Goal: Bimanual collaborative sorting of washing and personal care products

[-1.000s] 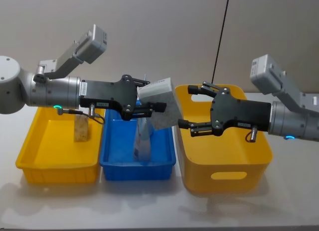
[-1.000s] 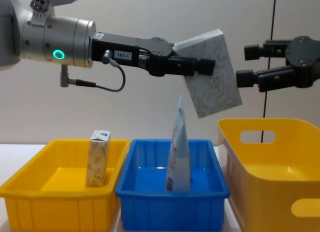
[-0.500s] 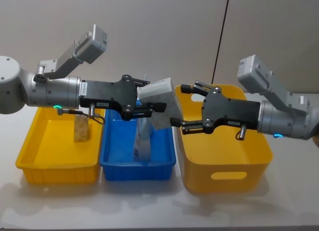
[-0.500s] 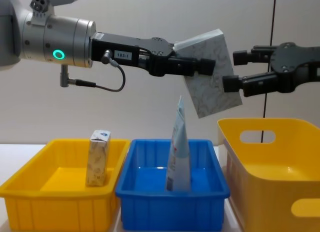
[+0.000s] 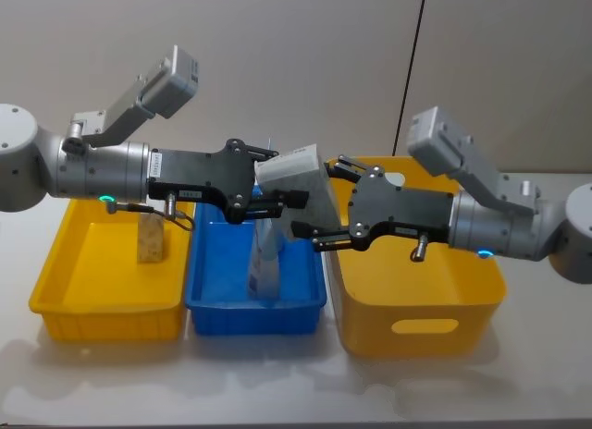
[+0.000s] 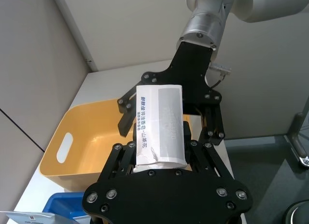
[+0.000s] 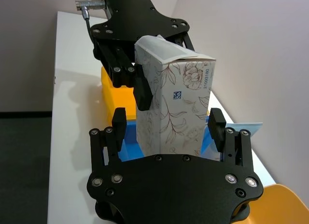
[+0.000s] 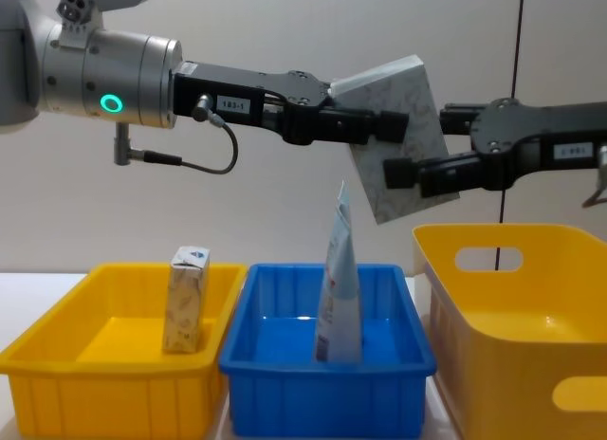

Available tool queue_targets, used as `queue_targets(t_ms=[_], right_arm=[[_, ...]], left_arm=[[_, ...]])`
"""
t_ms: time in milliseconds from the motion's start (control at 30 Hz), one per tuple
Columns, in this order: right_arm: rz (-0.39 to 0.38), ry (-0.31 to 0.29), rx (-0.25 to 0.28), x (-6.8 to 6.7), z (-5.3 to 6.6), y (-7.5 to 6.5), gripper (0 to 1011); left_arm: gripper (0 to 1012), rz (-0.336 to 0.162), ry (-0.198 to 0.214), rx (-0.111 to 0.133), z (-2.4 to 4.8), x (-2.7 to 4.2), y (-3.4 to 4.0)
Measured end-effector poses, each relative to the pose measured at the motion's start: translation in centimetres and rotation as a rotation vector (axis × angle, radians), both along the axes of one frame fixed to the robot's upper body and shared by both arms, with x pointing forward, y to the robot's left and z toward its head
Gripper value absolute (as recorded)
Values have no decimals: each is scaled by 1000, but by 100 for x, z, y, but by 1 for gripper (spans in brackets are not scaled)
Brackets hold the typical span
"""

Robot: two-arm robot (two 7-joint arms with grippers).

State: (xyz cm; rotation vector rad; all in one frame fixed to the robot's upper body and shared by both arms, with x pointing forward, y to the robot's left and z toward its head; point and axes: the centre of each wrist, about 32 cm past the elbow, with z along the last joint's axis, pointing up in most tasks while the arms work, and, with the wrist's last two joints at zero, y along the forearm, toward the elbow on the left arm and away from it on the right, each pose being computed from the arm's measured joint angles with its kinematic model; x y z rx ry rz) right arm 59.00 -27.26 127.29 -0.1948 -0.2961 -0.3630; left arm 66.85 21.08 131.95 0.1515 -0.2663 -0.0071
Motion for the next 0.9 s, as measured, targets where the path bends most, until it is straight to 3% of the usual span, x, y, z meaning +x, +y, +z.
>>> queue_targets(t_ms=[233, 900], right_arm=[[-7, 13, -5, 28, -31, 79, 992], [-12, 26, -12, 51, -61, 152, 472]], left_arm=[[390, 0, 0, 0, 0, 0, 0], [390, 1, 0, 1, 0, 0, 3]])
